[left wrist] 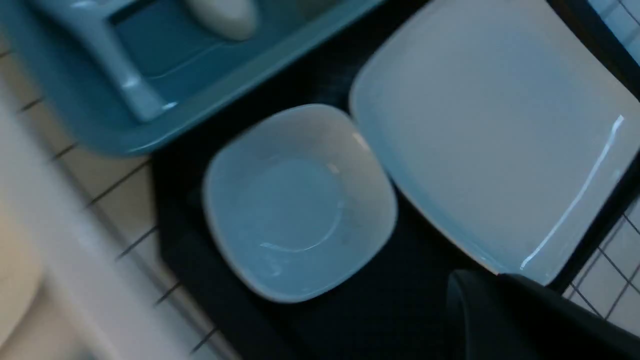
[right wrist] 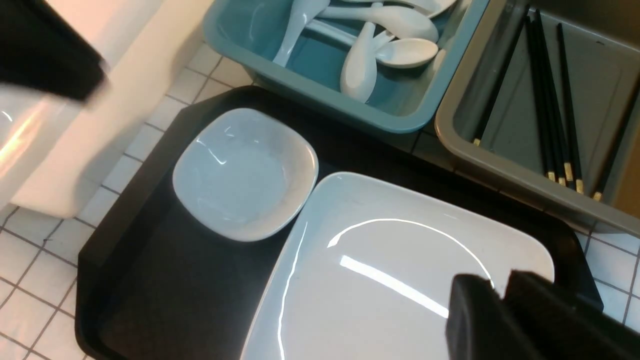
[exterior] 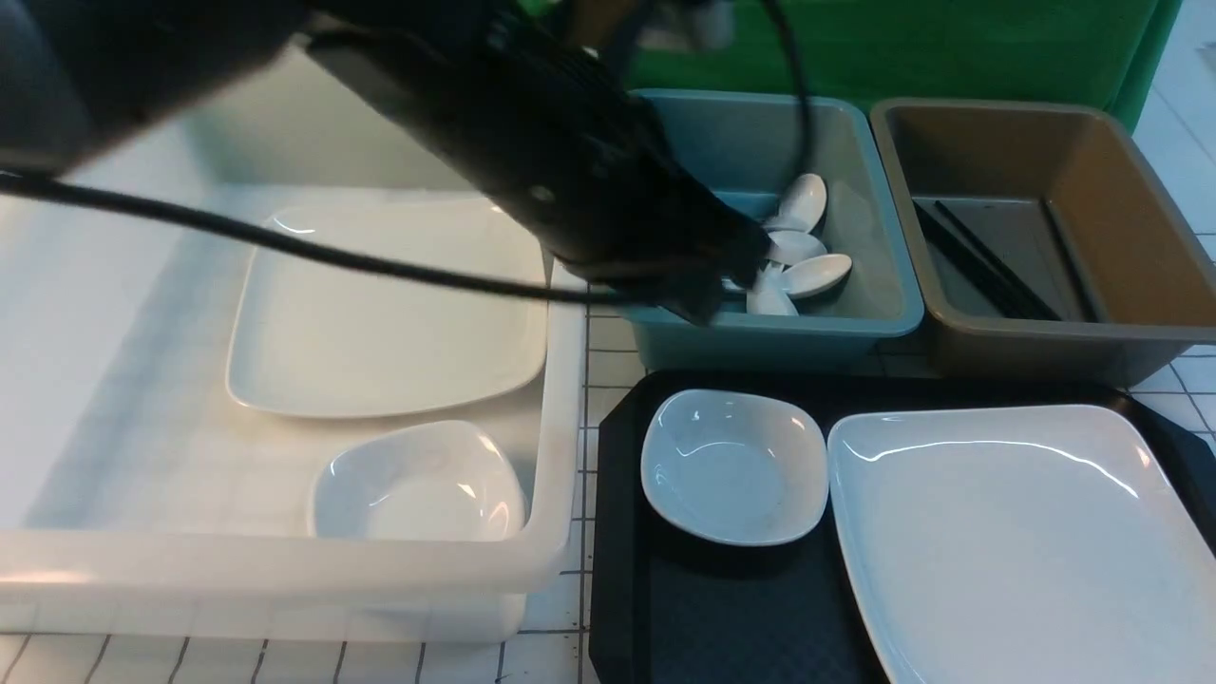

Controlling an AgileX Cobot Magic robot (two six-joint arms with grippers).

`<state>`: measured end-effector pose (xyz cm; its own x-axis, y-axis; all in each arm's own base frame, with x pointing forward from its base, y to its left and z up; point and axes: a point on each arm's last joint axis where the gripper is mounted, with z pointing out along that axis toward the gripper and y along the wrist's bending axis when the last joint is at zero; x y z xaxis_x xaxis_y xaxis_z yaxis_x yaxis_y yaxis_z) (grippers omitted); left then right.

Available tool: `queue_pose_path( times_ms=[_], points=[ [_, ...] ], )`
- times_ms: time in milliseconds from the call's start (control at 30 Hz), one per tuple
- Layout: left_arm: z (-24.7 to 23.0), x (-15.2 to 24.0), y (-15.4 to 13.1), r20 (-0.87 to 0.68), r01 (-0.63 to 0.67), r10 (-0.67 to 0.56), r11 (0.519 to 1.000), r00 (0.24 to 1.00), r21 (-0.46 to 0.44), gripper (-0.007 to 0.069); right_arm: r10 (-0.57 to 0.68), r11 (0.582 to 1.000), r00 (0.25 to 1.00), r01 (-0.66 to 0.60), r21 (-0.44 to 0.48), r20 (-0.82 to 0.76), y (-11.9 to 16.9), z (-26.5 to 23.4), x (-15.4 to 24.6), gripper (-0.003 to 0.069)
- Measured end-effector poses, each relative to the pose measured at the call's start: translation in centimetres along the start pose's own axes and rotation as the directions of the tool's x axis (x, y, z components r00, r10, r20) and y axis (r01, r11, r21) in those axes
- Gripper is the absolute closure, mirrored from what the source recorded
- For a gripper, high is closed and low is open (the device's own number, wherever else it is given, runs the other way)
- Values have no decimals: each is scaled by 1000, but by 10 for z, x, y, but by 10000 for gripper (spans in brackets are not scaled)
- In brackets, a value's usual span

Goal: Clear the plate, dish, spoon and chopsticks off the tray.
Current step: Use the left arm to grab a small plate from the dinner plate

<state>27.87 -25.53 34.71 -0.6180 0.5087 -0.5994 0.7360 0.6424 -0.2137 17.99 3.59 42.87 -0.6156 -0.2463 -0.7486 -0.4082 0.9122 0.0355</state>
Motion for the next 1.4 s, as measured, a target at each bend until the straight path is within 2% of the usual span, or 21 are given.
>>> queue_pose_path(
  times_ms=[100,133,167,200,300,333,367,400,500,633,867,1033,1167,1233,1333,1367,1400],
  points=[
    [46,7,-24,-89,-137,134,990,987,-22,578,0,1000,1000,0,0,0,0,0,0,519],
    [47,7,-27,-89,-139,137,990,987,-18,572,0,1000,1000,0,0,0,0,0,0,519],
    [69,14,-34,-152,-210,200,976,968,-53,517,0,1000,1000,0,0,0,0,0,0,518],
    [79,18,-34,-183,-240,223,968,958,-75,492,0,1000,1000,0,0,0,0,0,0,518],
    [113,30,-39,-284,-352,304,926,909,-136,335,0,1000,1000,0,0,0,0,0,0,518],
    [121,33,-39,-307,-378,321,914,896,-148,285,0,1000,1000,0,0,0,0,0,0,518],
    [121,33,-39,-308,-383,325,911,894,-150,275,0,1000,1000,0,0,0,0,0,0,518],
    [132,38,-38,-334,-405,338,901,880,-155,210,0,1000,1000,0,0,0,0,0,0,518],
    [148,41,-35,-347,-431,357,888,867,-163,101,0,1000,1000,0,0,0,0,0,0,517],
    [163,44,-30,-345,-464,387,868,855,-178,59,0,1000,1000,0,0,0,0,0,0,517],
    [184,51,-23,-374,-508,418,841,828,-186,64,0,1000,1000,0,0,0,0,0,0,516],
    [193,57,-21,-395,-511,415,841,820,-178,118,0,1000,1000,0,0,0,0,0,0,516],
    [196,58,-20,-401,-515,416,838,816,-178,219,0,1000,1000,0,0,0,0,0,0,516],
    [196,57,-19,-407,-521,419,834,812,-182,329,0,1000,1000,0,0,-1,0,0,0,516],
    [195,59,-18,-433,-524,410,832,803,-182,445,0,1000,1000,0,-1,-2,0,0,0,516],
    [194,57,-19,-429,-535,422,824,799,-187,526,0,1000,1000,0,-2,-4,0,0,0,516],
    [191,54,-19,-421,-541,429,818,799,-194,563,0,1000,1000,0,-2,-4,0,0,0,516]
  ],
)
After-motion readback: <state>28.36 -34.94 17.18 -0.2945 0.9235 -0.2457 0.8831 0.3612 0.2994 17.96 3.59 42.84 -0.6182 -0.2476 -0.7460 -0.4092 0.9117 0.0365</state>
